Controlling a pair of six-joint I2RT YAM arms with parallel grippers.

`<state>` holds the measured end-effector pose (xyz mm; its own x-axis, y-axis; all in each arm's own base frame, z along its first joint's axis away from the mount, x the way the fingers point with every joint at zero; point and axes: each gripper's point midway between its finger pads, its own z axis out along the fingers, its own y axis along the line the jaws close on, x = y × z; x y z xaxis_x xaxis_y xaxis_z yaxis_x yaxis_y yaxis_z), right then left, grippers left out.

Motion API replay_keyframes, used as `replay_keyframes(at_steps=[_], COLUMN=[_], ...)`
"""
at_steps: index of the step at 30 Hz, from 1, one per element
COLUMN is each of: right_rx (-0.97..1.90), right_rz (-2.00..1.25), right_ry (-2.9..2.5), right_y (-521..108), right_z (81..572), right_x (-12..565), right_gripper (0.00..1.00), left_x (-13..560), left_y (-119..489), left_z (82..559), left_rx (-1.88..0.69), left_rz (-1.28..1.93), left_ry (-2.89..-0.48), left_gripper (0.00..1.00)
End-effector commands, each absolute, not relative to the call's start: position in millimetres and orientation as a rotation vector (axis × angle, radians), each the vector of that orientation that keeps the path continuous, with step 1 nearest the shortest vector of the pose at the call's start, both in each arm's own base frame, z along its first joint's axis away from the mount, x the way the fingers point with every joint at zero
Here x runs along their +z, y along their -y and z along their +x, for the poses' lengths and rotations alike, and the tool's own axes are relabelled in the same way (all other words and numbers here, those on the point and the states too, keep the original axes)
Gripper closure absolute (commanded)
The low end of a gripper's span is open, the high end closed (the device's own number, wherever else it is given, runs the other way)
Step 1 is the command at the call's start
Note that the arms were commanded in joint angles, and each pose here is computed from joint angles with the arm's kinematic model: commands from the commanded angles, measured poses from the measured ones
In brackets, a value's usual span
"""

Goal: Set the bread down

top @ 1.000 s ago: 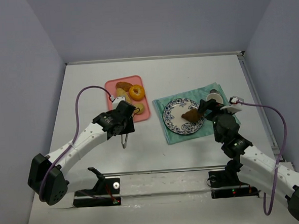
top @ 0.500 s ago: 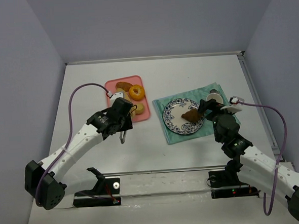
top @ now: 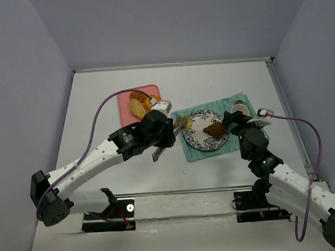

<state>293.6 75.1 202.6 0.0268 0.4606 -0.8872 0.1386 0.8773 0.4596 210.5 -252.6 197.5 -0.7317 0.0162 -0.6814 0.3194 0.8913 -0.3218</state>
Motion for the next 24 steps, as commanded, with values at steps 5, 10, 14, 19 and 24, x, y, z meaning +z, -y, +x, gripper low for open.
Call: replay_keyframes(at_steps=[5,10,14,19,24], right_rx=[0.287,0.280,0.278,0.272,0.273], right_rz=[0.529,0.532,0.533,0.535,0.533], right_ry=[-1.456,-1.456,-1.457,-1.457,-1.459], right_y=[-70,-68,-68,-68,-68], right_z=[293,293,293,293,293], right_x=[227,226,226,225,225], right_gripper=[0.00,0.00,0.00,0.00,0.00], left_x=[200,186,180,185,188], left_y=[317,330,337,336,328], left_z=[213,215,213,215,221], left_rx=[-0.670,-0.664,-0.679,-0.672,-0.614], left_rz=[0.444,0.487,0.518,0.510,0.473], left_ry=[-2.282,-2.310,-2.320,-2.306,-2.304], left_gripper=[0.54,0.43,0.39,0.30,0.30])
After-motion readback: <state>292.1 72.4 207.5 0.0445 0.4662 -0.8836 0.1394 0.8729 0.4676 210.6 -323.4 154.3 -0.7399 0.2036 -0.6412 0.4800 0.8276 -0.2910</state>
